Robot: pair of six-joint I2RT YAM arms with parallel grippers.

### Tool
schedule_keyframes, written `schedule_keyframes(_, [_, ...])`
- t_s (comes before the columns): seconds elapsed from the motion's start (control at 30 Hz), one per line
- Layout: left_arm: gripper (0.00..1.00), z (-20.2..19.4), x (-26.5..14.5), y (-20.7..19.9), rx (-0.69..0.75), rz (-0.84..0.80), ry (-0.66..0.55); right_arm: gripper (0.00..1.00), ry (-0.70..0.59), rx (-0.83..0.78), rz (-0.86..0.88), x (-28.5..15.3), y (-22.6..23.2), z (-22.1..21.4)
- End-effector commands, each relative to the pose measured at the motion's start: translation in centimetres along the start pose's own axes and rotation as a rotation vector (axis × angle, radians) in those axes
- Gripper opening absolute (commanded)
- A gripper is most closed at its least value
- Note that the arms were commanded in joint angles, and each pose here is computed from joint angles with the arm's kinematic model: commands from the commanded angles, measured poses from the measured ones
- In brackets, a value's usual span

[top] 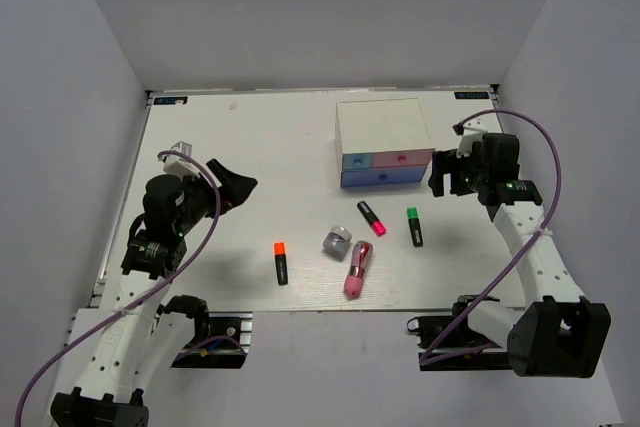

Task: Sort the stationery into containers
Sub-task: Open the drawer in the storage box.

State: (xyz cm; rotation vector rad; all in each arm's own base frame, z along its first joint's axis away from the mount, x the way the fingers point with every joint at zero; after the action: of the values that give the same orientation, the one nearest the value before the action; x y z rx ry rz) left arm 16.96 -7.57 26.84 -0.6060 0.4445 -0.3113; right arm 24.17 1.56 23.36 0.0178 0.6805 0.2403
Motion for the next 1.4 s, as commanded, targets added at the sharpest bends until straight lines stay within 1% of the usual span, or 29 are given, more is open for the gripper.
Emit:
schedule_keyframes(0.0, [0.99, 0.0, 0.0, -0.1, -0.010, -0.017, 0.020, 0.90, 0.015, -0.051, 0.085, -0.6, 0.6, -0.5])
schedule_keyframes(0.03, [0.99, 0.0, 0.0, -0.1, -0.010, -0.017, 0.020, 0.90, 0.020, -0.101, 0.126, -0.6, 0.7, -0.6])
schedule_keyframes(0.07, [0.99, 0.0, 0.0, -0.1, -0.010, -0.017, 0.020, 0.90, 0.055, -0.118, 0.159, -0.8, 0.9, -1.1])
schedule_keyframes(0.13, [0.99, -0.2, 0.4, 0.1, -0.007, -0.012, 0.044, 0.90, 0.069, -0.174, 0.238, -1.0, 1.2, -1.5])
schedule_keyframes(0.2, [0.99, -0.3, 0.4, 0.0, -0.007, -0.021, 0.050, 0.90, 0.081, -0.175, 0.254, -1.1, 1.3, -1.7])
schedule_keyframes(0.33, [0.99, -0.3, 0.7, -0.1, 0.002, -0.021, 0.065, 0.90, 0.086, -0.155, 0.223, -1.1, 1.1, -1.8])
schedule_keyframes(0.37, [0.97, -0.3, 0.7, -0.1, 0.002, -0.021, 0.065, 0.90, 0.101, -0.155, 0.227, -1.0, 1.1, -1.9])
schedule_keyframes(0.43, [0.92, -0.2, 0.9, 0.0, 0.011, -0.021, 0.065, 0.90, 0.122, -0.147, 0.222, -0.9, 1.1, -2.1])
schedule_keyframes(0.47, [0.85, 0.0, 0.8, -0.3, 0.014, -0.036, 0.064, 0.90, 0.131, -0.142, 0.220, -0.9, 1.2, -2.2])
schedule_keyframes(0.5, [0.80, -0.1, 0.9, -0.2, 0.020, -0.032, 0.072, 0.90, 0.133, -0.136, 0.207, -0.9, 1.0, -2.2])
schedule_keyframes(0.53, [0.70, -0.2, 1.2, -0.1, 0.017, -0.033, 0.086, 0.90, 0.137, -0.132, 0.205, -0.8, 1.0, -2.3])
schedule_keyframes(0.63, [0.55, 0.0, 1.3, -0.2, 0.027, -0.033, 0.086, 0.90, 0.134, -0.134, 0.185, -0.7, 0.8, -2.1])
schedule_keyframes(0.67, [0.47, -0.1, 1.4, -0.1, 0.025, -0.036, 0.099, 0.90, 0.133, -0.128, 0.176, -0.7, 0.7, -2.0])
schedule_keyframes(0.7, [0.45, -0.1, 1.4, -0.1, 0.034, -0.037, 0.099, 0.90, 0.136, -0.128, 0.170, -0.5, 0.7, -1.9])
schedule_keyframes(0.77, [0.45, -0.1, 1.4, -0.1, 0.034, -0.037, 0.099, 0.90, 0.135, -0.119, 0.167, -0.4, 0.7, -1.8])
schedule_keyframes(0.8, [0.49, -0.1, 1.4, -0.1, 0.034, -0.037, 0.099, 0.90, 0.128, -0.131, 0.189, -0.3, 0.8, -1.7])
schedule_keyframes(0.83, [0.56, -0.1, 1.4, -0.1, 0.034, -0.037, 0.099, 0.90, 0.130, -0.132, 0.196, -0.3, 0.9, -1.8])
schedule_keyframes(0.87, [0.76, -0.1, 1.4, -0.1, 0.034, -0.037, 0.099, 0.90, 0.121, -0.140, 0.253, -0.3, 1.2, -1.7])
schedule_keyframes(0.9, [0.82, -0.1, 1.6, 0.0, 0.031, -0.032, 0.106, 0.90, 0.123, -0.140, 0.273, -0.2, 1.3, -1.7])
schedule_keyframes(1.0, [0.94, -0.2, 1.8, 0.2, 0.028, -0.018, 0.109, 0.90, 0.122, -0.088, 0.363, 0.1, 2.1, -2.0])
schedule_keyframes(1.03, [0.94, -0.3, 2.1, 0.3, 0.016, -0.011, 0.119, 0.90, 0.084, -0.082, 0.434, 0.1, 2.7, -1.6])
schedule_keyframes(1.07, [0.96, -0.3, 2.2, 0.4, 0.013, -0.006, 0.127, 0.90, 0.073, -0.015, 0.450, 0.4, 3.0, -1.6])
schedule_keyframes(1.1, [0.96, -0.3, 2.2, 0.4, 0.013, -0.006, 0.127, 0.90, 0.069, 0.013, 0.468, 0.4, 3.3, -2.0])
schedule_keyframes(1.13, [0.96, -0.3, 2.2, 0.4, 0.013, -0.006, 0.127, 0.82, 0.025, 0.029, 0.527, 0.4, 3.8, -1.5])
schedule_keyframes(1.17, [0.96, -0.3, 2.4, 0.4, 0.013, -0.006, 0.127, 0.79, 0.009, 0.101, 0.538, 0.6, 4.2, -1.4])
schedule_keyframes(1.2, [0.96, -0.3, 2.4, 0.4, 0.013, -0.006, 0.127, 0.76, 0.001, 0.114, 0.560, 0.8, 4.4, -1.7])
schedule_keyframes(1.23, [0.96, -0.3, 2.4, 0.4, 0.013, -0.006, 0.127, 0.72, -0.059, 0.130, 0.576, 1.2, 4.6, -1.0])
schedule_keyframes(1.27, [0.96, -0.3, 2.4, 0.4, 0.013, -0.006, 0.127, 0.63, -0.046, 0.214, 0.582, 1.2, 4.9, -0.9])
schedule_keyframes(1.37, [0.96, -0.6, 2.5, 0.5, 0.001, -0.008, 0.139, 0.58, -0.040, 0.293, 0.581, 2.2, 5.2, -0.9])
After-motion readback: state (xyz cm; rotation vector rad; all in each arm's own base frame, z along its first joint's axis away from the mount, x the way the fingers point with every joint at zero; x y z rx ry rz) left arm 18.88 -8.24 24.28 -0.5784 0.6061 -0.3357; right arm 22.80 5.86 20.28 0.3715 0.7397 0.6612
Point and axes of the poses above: each gripper's point midway between its finger pads, its own x axis out along the fingers, its own y axis along the line the jaws close on, z = x × y, the point moved 10 cm from there along -x, back along the fingers, and after that the axes turned 5 degrees about x, right-handed, at the moved point
